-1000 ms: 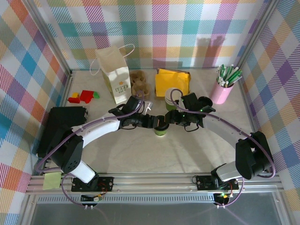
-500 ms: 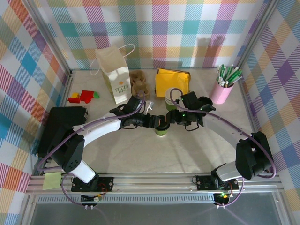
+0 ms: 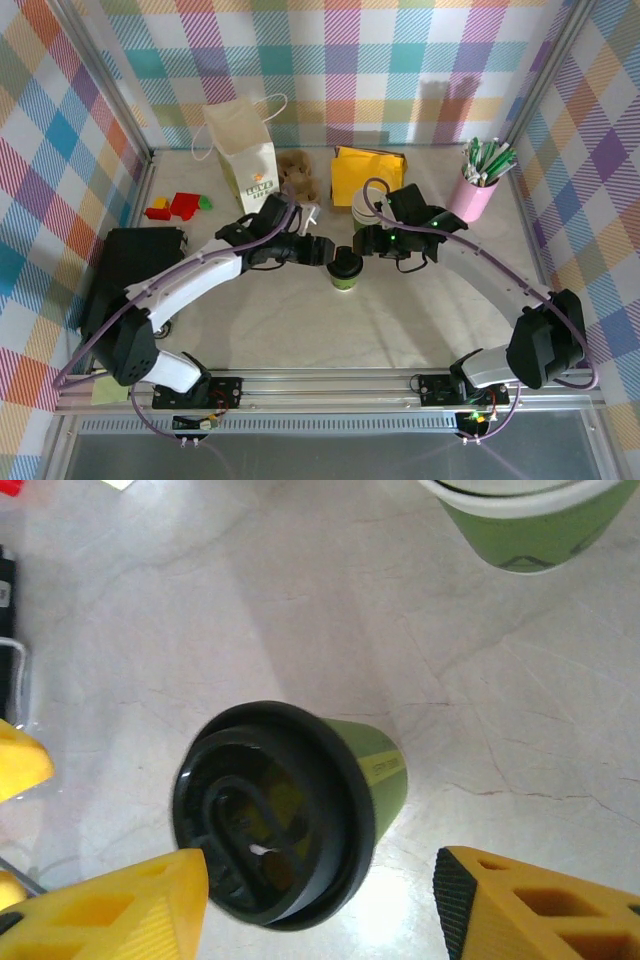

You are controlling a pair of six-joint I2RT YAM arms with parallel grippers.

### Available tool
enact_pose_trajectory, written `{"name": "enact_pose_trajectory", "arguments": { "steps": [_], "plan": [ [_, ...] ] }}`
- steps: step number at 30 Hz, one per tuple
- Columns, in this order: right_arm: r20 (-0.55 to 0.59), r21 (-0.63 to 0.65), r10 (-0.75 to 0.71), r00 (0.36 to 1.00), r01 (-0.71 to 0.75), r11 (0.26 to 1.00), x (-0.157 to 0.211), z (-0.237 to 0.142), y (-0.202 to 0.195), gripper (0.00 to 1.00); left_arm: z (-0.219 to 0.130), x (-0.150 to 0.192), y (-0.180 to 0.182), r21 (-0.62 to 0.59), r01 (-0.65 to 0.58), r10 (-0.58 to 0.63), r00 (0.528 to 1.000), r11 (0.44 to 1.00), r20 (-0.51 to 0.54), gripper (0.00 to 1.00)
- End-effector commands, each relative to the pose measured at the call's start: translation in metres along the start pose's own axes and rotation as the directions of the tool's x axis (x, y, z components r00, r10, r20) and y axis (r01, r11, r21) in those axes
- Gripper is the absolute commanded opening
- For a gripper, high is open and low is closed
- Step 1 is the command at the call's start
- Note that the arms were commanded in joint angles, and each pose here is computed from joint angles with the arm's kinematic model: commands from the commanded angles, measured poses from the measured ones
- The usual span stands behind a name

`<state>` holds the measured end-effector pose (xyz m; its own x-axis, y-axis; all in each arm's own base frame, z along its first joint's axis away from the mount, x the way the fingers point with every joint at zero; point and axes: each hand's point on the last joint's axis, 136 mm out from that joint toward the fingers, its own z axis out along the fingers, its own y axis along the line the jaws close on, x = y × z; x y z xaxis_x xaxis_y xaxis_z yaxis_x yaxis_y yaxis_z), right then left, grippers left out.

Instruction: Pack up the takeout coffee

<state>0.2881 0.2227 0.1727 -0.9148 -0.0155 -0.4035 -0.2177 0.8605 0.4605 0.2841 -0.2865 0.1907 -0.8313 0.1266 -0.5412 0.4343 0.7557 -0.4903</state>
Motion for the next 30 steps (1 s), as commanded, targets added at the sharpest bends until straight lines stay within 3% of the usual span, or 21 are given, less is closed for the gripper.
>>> {"name": "enact_pose_trajectory", "arguments": {
  "steps": [1, 8, 17, 30],
  "plan": [
    [0.018, 0.000, -0.057, 0.998, 0.057, 0.998, -0.001, -0.022, 0.015, 0.63, -0.035, -0.013, -0.001, -0.022, -0.016, 0.017, 0.998, 1.000, 0.066, 0.59],
    [0.019, 0.072, -0.144, 0.989, 0.142, 0.987, 0.002, -0.035, 0.033, 0.64, -0.096, -0.028, 0.022, -0.119, 0.031, -0.001, 0.970, 0.992, 0.243, 0.66],
    [-0.051, 0.183, -0.251, 0.967, 0.256, 0.949, 0.012, -0.020, 0.046, 0.69, -0.141, -0.026, 0.045, -0.217, 0.078, 0.015, 0.917, 0.973, 0.399, 0.70],
    [-0.164, 0.245, -0.258, 0.952, 0.293, 0.924, 0.021, 0.009, 0.043, 0.84, -0.146, -0.012, 0.050, -0.231, 0.064, 0.035, 0.915, 0.971, 0.401, 0.71]
  ]
}}
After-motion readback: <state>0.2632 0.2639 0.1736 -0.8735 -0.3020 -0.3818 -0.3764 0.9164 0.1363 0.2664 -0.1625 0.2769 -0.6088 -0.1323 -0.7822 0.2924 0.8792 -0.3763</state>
